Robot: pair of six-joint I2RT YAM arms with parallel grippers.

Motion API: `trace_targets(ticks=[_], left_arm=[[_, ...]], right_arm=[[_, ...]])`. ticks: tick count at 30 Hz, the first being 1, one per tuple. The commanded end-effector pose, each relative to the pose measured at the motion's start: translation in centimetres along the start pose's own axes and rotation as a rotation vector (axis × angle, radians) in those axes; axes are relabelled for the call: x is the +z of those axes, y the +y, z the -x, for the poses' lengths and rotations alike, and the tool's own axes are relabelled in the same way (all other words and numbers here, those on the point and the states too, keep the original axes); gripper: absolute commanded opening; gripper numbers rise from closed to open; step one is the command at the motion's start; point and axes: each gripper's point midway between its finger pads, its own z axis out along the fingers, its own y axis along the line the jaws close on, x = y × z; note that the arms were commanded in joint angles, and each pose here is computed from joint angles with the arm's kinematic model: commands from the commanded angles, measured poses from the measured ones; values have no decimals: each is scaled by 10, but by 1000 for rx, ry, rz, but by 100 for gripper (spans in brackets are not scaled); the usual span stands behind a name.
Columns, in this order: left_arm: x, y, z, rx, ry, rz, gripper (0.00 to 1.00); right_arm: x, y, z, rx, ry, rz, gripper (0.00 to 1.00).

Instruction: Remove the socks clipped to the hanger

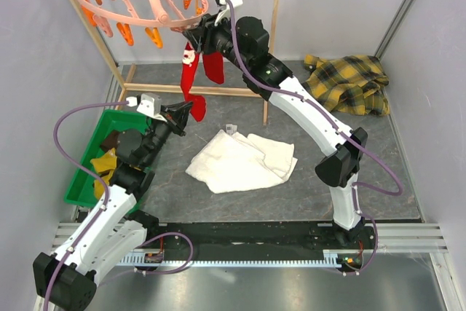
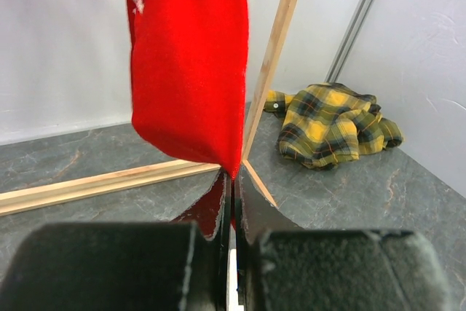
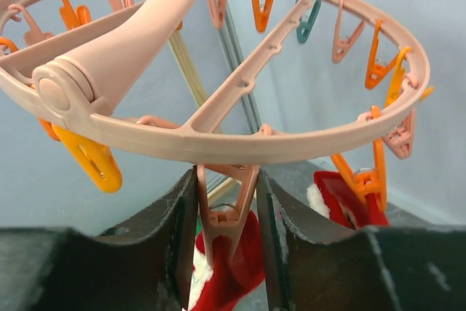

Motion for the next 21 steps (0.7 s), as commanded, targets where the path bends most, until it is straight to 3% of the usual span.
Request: trace_targets(ticks=[1, 2, 4, 8, 10, 12, 13, 16, 21], left_arm=[[-2, 4, 2, -27, -16, 26, 2], [-2, 3, 3, -27, -17, 26, 2], [-4, 5, 3, -27, -17, 37, 2], [-5, 26, 2, -67, 14, 175, 2], [-15, 62, -18, -92, 106, 396, 2], [-36, 99, -26, -57, 173, 637, 2], [-46, 113, -28, -43, 189, 726, 2], [-85, 156, -22, 21, 180, 1010, 2], [-138, 201, -26, 29, 173, 1259, 2]], right_arm=[[5, 5, 29, 44, -109, 39, 26], [5, 4, 29, 45, -109, 42, 10], [5, 7, 28, 57, -108, 57, 0], [5, 6, 26, 80, -102, 55, 0], [5, 7, 25, 97, -98, 60, 0], [4, 9, 26, 107, -100, 69, 6], [3, 10, 27, 111, -101, 71, 15], [1, 11, 27, 107, -97, 73, 25], [-1, 3, 18, 92, -78, 48, 38]])
